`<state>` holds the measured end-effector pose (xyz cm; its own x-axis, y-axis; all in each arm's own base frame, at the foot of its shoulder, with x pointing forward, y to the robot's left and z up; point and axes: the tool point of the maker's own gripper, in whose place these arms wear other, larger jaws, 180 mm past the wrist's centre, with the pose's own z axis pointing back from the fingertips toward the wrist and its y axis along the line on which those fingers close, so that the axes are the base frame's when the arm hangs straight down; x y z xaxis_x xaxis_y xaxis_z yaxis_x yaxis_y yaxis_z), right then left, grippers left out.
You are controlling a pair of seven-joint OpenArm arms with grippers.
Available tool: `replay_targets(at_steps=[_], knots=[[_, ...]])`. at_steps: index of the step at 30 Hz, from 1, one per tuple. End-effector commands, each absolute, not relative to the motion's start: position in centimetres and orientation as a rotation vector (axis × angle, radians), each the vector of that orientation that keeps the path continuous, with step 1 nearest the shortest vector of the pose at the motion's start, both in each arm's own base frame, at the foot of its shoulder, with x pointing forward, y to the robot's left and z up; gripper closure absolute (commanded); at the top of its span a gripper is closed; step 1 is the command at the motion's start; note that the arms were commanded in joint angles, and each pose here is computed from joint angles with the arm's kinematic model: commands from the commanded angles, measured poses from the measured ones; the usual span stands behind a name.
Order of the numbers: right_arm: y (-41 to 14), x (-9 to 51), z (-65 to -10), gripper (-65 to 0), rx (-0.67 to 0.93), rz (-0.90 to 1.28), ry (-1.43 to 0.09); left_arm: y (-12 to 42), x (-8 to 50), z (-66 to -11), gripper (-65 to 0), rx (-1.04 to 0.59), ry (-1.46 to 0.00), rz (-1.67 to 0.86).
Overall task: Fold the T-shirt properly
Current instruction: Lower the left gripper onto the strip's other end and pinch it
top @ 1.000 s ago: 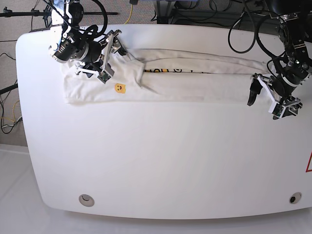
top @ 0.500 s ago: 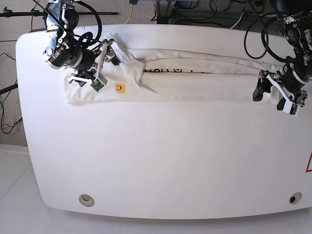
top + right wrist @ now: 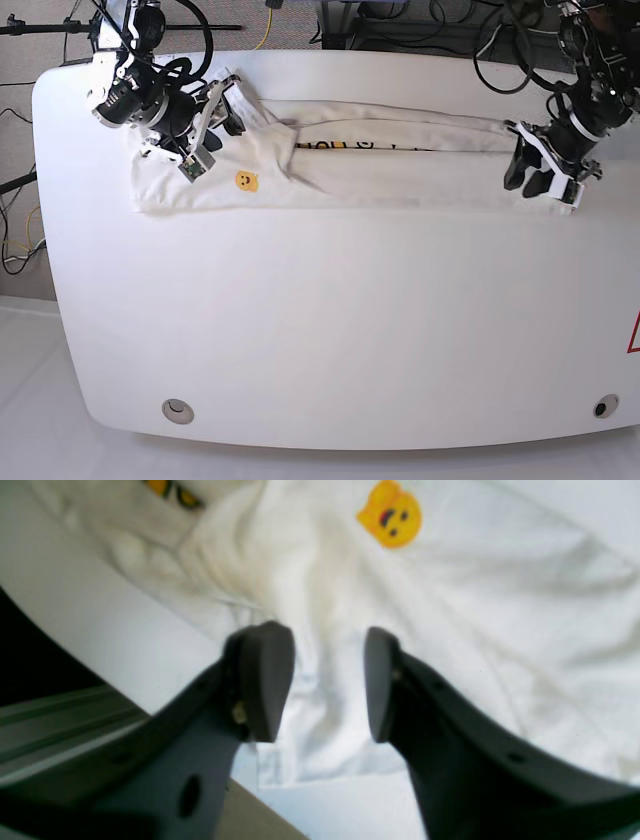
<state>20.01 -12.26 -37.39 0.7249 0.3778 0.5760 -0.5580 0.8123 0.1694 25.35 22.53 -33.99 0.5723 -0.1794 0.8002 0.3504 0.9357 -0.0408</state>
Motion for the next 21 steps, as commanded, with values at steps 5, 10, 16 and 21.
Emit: replay_targets(at_steps=[5, 10, 16, 21], knots=[[-10.4, 21.7, -36.1, -4.1, 0.382, 0.517, -0.664, 22.1, 26.5, -32.8, 0.0, -0.233, -0.985, -0.268], [-9.8, 22.3, -36.0, -5.7, 0.384, 0.506, -0.697, 22.3, 26.4, -33.2, 0.0, -0.236, -0.963, -0.249], [-9.8, 22.6, -36.2, -6.2, 0.385, 0.483, -0.707, 22.0, 25.8, -34.3, 0.0, -0.241, -0.909, -0.234], [-10.0, 22.8, -36.5, -5.6, 0.384, 0.483, -0.701, 22.2, 25.6, -35.0, 0.0, -0.246, -0.885, -0.217]])
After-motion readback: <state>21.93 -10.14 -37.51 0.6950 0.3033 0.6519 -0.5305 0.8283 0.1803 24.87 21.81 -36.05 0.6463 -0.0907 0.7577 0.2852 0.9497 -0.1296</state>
